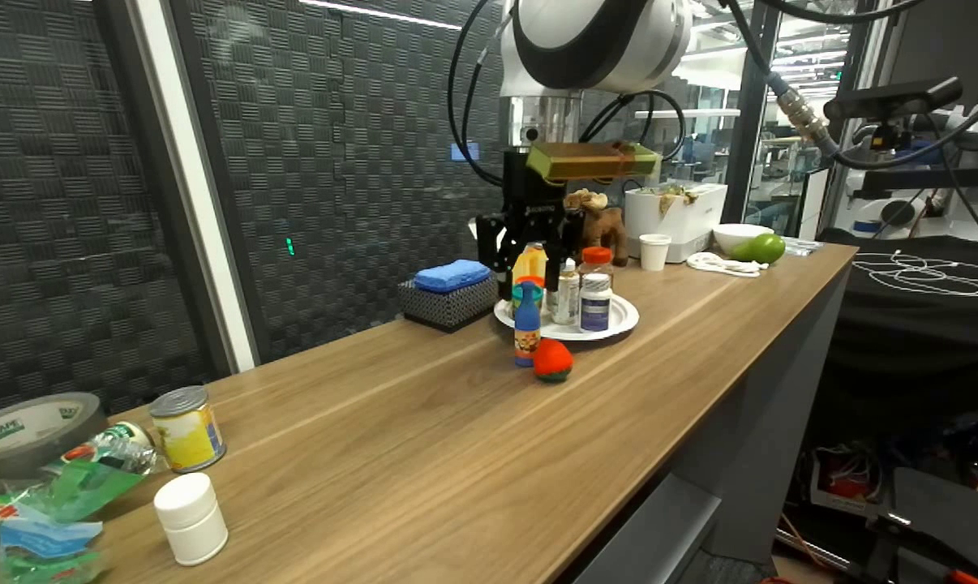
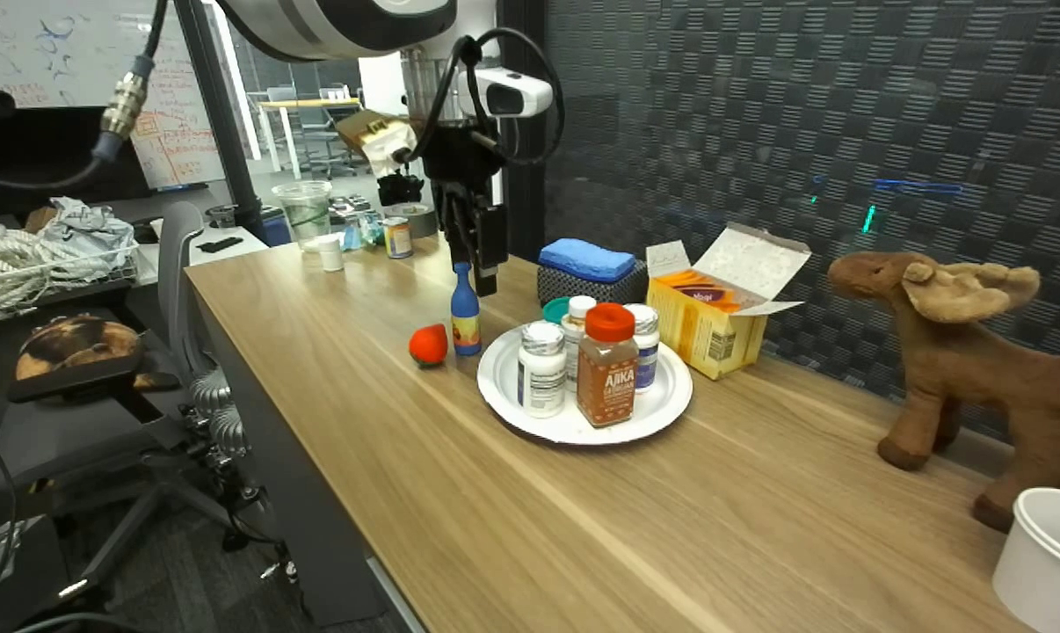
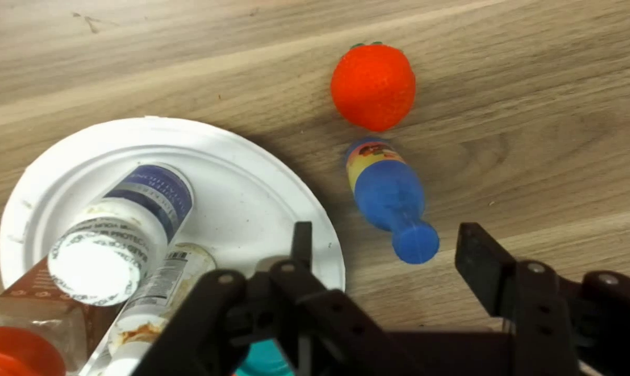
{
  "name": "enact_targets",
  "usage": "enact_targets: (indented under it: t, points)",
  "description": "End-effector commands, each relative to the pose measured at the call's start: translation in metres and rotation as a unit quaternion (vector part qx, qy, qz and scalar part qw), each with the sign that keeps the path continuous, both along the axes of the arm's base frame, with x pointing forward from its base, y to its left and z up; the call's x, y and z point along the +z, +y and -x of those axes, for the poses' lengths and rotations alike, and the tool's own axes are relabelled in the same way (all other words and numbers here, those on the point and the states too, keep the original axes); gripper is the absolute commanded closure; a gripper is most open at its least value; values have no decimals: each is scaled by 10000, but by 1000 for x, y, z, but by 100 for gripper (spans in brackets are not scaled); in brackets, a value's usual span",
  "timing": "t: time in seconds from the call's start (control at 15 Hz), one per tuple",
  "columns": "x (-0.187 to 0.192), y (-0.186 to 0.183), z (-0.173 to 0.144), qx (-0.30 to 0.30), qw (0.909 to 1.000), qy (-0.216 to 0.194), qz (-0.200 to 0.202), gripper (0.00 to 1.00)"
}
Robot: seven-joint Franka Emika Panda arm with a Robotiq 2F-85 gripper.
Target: Place the containers and the orange toy on the white plate
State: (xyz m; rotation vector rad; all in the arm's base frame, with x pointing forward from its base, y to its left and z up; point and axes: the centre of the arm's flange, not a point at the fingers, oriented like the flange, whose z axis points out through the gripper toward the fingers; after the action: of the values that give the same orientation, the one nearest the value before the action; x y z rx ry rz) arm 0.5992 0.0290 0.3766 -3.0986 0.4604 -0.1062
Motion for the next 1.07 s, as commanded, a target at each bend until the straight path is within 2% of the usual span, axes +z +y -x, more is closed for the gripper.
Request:
enact_targets:
  t: [0.0,0.27,0.4,0.53,0.73,1.0]
  points:
    - [11,2,4,-111,9999,1,40,58]
    - [24,3,14,-213,9997,3,106,89]
    - [34,4,15,-235,9997,-21,105,100]
    - [44,2,14,-277,9995,-70,138,95]
    - [57,-7,10,-374,9989,-157,228,95]
    - [61,-29,7,-444,9971,-203,578,95]
